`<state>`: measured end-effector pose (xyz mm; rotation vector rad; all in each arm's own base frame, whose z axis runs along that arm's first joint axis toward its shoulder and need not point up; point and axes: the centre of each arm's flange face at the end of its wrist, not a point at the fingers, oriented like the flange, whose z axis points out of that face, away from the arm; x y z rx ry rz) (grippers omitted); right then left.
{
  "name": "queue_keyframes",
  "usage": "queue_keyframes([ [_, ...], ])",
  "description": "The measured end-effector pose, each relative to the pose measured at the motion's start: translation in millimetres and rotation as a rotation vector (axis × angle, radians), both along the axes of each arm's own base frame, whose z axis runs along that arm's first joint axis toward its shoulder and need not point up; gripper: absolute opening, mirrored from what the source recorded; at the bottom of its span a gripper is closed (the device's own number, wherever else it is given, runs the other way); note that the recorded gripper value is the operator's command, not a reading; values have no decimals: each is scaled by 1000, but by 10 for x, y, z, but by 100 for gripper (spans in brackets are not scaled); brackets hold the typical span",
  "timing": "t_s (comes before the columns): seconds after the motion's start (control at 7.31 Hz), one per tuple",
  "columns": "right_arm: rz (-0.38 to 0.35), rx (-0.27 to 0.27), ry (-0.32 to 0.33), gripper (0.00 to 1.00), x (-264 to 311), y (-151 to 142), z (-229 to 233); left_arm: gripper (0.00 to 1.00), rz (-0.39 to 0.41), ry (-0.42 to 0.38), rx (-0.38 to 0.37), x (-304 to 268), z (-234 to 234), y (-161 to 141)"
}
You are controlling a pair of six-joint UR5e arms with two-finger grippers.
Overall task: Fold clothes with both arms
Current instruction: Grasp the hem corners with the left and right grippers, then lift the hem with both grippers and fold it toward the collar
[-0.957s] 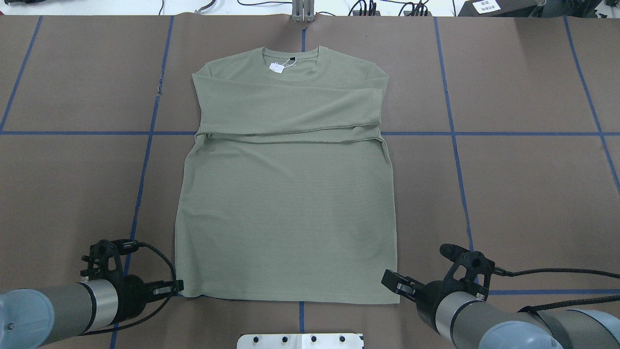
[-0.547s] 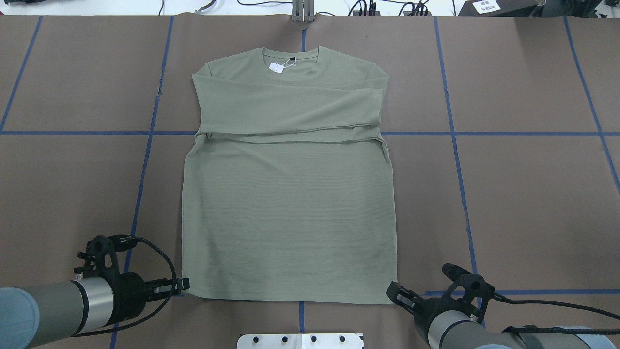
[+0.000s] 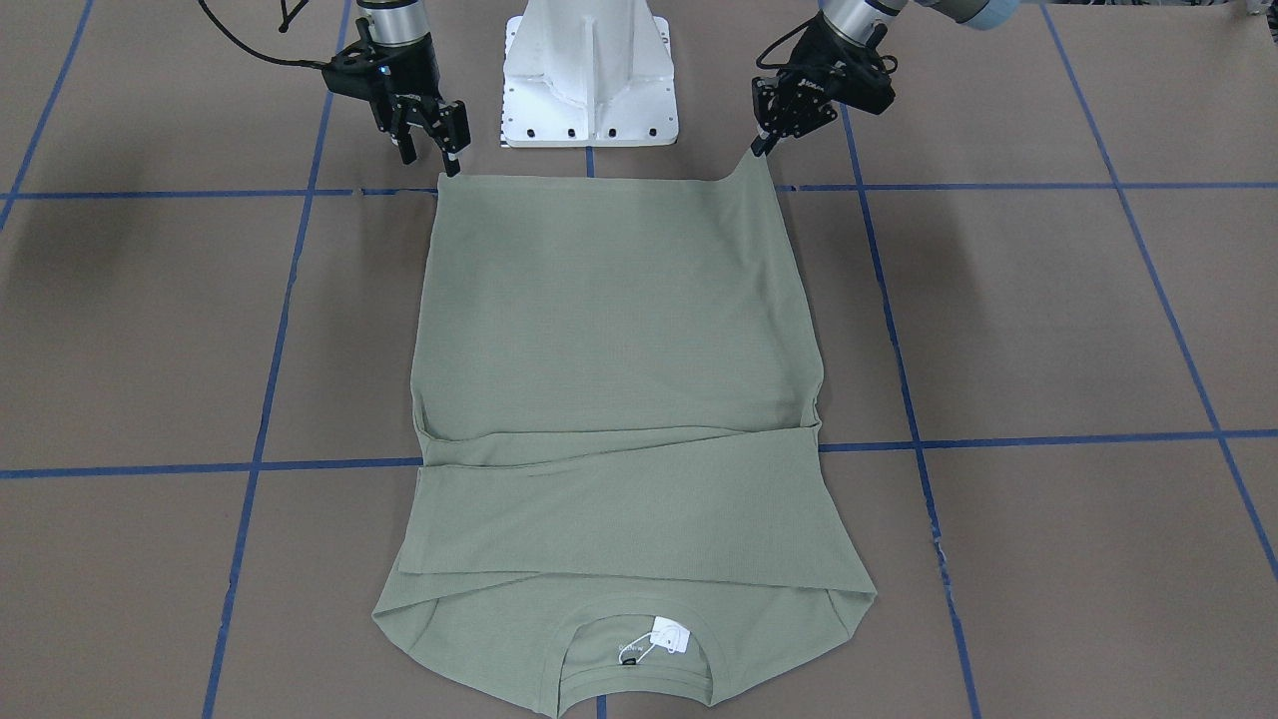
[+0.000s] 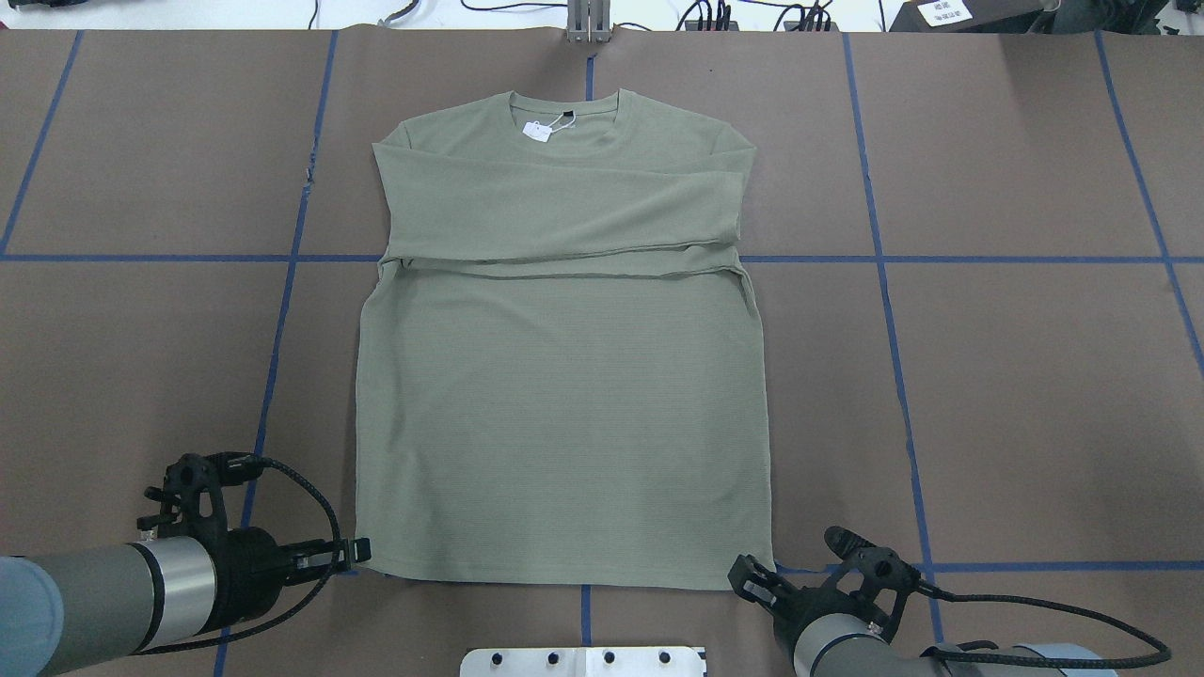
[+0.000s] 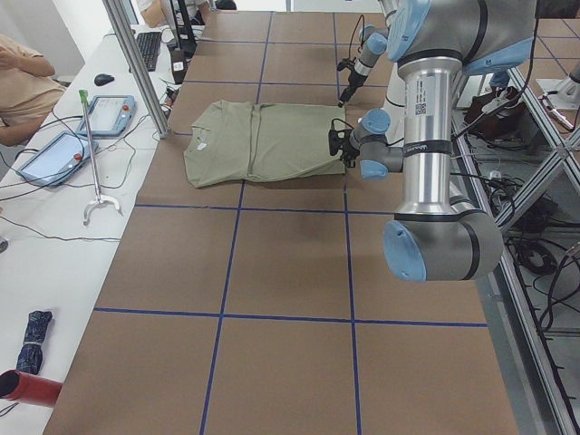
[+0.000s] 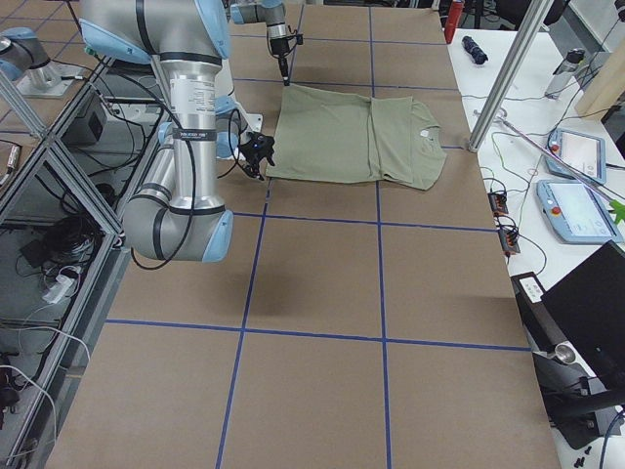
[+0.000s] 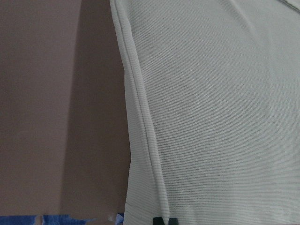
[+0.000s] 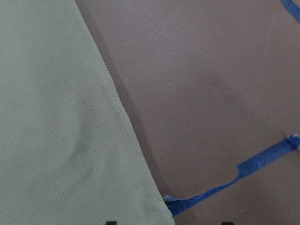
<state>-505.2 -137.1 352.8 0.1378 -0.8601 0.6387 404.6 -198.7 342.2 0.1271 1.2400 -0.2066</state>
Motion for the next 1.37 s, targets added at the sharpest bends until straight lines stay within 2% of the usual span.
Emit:
queue_keyframes([
  [0.14, 3, 5, 0, 52, -27, -1, -3, 0, 0, 1, 0, -2, -3, 0],
  [0.27, 5, 7, -1, 32, -37, -3, -9, 0, 0, 1, 0, -3, -5, 1],
  [0.41, 6, 8, -1, 4, -41, -4, -9, 0, 0, 1, 0, -4, -6, 0],
  [0.55, 7, 8, -2, 0, -44, -5, -12, 0, 0, 2, 0, -3, -8, 0],
  [0.96, 30, 20, -12, 0, 4, -79, -81, 0, 1, 14, 2, -35, -68, 6],
  [1.23, 46, 21, -13, 0, 431, -231, -513, 0, 28, 74, 1, -298, -380, 61],
  [1.37, 20, 4, 5, 0, 850, -209, -861, 0, 55, 111, -2, -577, -640, 120],
])
